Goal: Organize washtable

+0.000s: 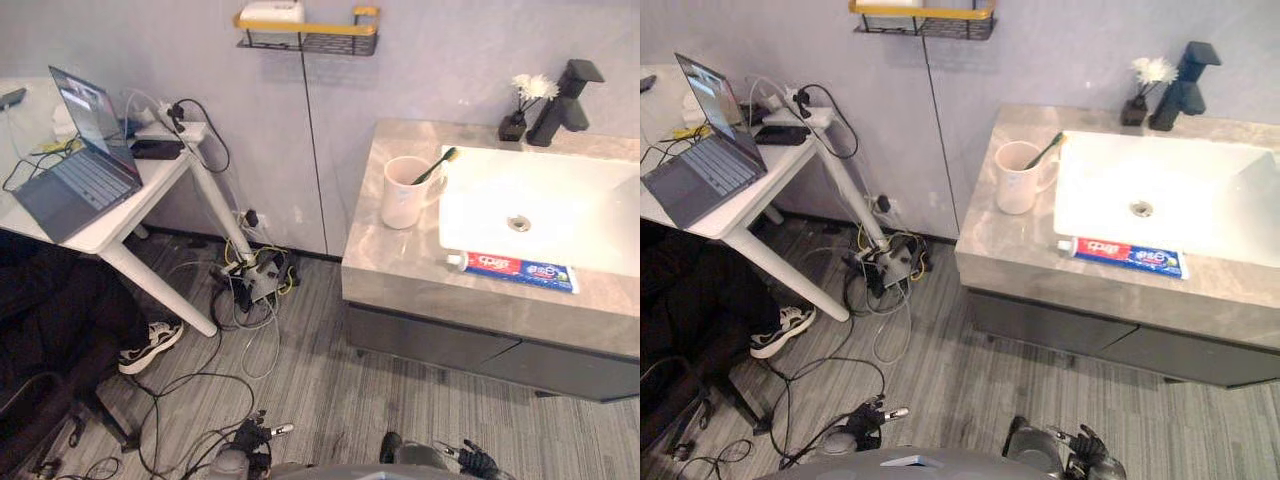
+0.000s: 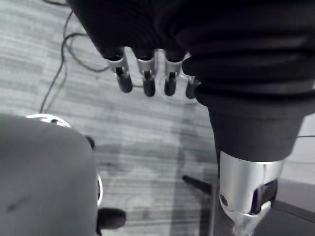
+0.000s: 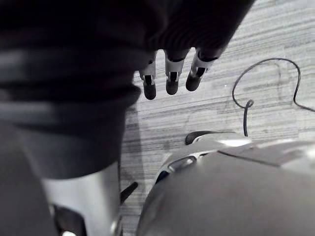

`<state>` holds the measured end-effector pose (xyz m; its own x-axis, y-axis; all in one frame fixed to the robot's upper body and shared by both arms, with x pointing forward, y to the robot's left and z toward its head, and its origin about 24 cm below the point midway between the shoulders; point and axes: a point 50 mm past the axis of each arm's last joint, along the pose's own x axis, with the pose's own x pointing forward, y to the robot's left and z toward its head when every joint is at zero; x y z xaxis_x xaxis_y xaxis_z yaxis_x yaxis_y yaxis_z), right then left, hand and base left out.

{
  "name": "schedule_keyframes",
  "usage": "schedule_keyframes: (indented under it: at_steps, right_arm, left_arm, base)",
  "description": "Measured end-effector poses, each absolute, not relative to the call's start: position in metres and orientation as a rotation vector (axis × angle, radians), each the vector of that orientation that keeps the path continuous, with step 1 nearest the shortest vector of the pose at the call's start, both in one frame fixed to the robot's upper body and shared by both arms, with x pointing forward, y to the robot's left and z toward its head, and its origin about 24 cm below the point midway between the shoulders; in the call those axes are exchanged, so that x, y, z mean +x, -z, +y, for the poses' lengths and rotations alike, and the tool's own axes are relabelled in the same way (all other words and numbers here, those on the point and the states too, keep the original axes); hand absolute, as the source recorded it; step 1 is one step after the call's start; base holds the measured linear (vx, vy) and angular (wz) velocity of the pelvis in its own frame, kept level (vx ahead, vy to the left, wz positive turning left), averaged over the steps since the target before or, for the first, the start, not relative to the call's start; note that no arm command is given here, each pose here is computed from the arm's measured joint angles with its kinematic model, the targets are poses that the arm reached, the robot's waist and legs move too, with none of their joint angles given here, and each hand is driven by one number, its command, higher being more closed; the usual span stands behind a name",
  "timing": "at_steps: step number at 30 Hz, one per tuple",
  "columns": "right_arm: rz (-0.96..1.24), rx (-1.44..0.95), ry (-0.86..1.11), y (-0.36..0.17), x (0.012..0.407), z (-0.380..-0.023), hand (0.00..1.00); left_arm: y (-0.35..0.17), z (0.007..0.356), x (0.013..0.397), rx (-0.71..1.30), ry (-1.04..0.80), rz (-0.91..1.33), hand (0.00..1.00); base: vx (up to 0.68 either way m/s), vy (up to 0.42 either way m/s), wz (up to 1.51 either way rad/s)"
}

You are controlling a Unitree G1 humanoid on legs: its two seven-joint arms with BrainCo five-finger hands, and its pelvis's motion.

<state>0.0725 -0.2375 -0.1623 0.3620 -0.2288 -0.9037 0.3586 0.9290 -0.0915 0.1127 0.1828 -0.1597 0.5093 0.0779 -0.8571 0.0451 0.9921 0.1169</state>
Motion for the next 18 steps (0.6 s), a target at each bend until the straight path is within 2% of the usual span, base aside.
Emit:
schedule_keyframes:
  at_steps: [9,14,18]
  right_arm:
    - [1.146,0.168,0.388,0.165,0.069,-0.228,0.0]
    - [1.122,0.111,0.332,0.163,0.078,-0.229,0.0]
    - [1.135,0.107,0.349,0.163,0.071,-0.234,0.0]
  left_arm:
    - [0.16,0.187,0.111,0.109,-0.054,1.048,0.0]
    - [0.156,0.19,0.119,0.06,-0.108,1.002,0.0]
    - [0.155,0.187,0.122,0.052,-0.102,0.984,0.0]
  base:
    - [0.03,-0.081,0.04]
    - [-0.08,-0.105,-0.51]
    - [-0.01,0.045,-0.38]
